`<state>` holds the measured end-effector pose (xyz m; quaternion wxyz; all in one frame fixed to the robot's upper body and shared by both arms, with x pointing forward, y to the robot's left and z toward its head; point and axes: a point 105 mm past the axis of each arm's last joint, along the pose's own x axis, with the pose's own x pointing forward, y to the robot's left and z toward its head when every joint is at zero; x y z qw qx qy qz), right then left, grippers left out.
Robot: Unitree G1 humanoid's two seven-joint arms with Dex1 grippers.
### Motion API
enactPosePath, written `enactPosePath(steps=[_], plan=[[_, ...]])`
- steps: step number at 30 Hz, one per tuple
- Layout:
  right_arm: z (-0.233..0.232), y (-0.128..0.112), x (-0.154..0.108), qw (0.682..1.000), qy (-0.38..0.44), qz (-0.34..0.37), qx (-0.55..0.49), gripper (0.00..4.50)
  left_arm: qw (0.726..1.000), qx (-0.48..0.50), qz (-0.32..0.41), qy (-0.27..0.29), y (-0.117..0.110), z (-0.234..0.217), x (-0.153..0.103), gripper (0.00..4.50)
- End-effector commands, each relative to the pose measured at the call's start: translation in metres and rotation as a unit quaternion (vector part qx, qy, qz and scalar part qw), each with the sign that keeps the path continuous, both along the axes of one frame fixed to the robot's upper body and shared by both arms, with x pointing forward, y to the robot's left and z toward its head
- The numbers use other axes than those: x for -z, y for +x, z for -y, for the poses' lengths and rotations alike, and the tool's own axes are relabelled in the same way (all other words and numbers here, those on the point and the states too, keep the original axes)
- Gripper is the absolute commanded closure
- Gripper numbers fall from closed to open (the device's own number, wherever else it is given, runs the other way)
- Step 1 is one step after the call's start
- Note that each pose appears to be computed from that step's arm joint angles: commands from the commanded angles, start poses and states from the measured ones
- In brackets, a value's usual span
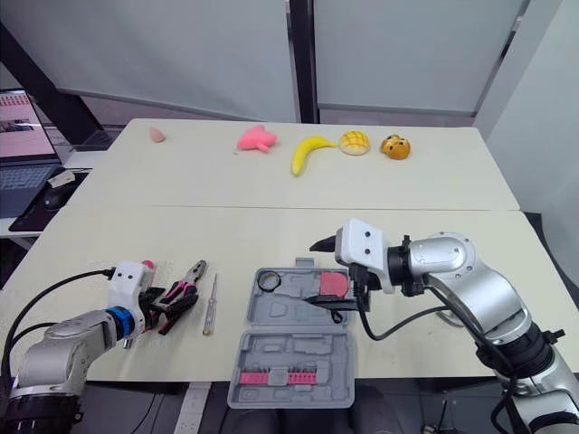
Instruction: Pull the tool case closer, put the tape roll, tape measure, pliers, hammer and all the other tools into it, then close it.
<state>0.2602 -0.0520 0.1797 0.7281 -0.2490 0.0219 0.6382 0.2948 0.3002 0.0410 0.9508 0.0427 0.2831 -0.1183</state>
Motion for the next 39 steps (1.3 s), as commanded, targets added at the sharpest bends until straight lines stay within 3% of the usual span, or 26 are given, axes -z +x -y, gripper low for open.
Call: enactPosePath(steps=[1, 5, 12, 19, 27, 31, 39], plan=[[-0.004, -0.004, -0.01, 1.0, 0.008, 0.023, -0.015, 0.02, 1.0, 0.02, -0.019, 0.007, -0.001, 0.004, 0.007, 0.0], [-0.005, -0.004, -0.011, 1.0, 0.008, 0.022, -0.015, 0.02, 0.999, 0.026, -0.038, 0.008, -0.002, 0.007, 0.013, 0.0], [-0.003, -0.004, -0.01, 1.0, 0.003, 0.025, -0.011, 0.0, 0.998, 0.025, -0.062, 0.005, -0.007, 0.008, 0.02, 1.98], [-0.002, -0.004, -0.009, 0.999, 0.002, 0.034, -0.007, 0.0, 1.0, 0.008, 0.002, -0.005, 0.001, 0.002, -0.002, 2.0], [0.002, -0.007, -0.011, 0.999, 0.014, 0.039, 0.009, 0.0, 0.983, 0.132, 0.123, 0.02, 0.005, 0.023, -0.082, 2.0], [0.007, -0.008, -0.012, 0.999, 0.018, 0.036, 0.027, 0.0, 0.952, 0.274, 0.129, 0.054, 0.01, 0.055, -0.103, 2.0], [0.035, -0.015, -0.006, 0.994, 0.011, 0.02, 0.107, 0.0, 0.854, 0.506, 0.079, 0.094, 0.015, 0.127, -0.104, 2.0]])
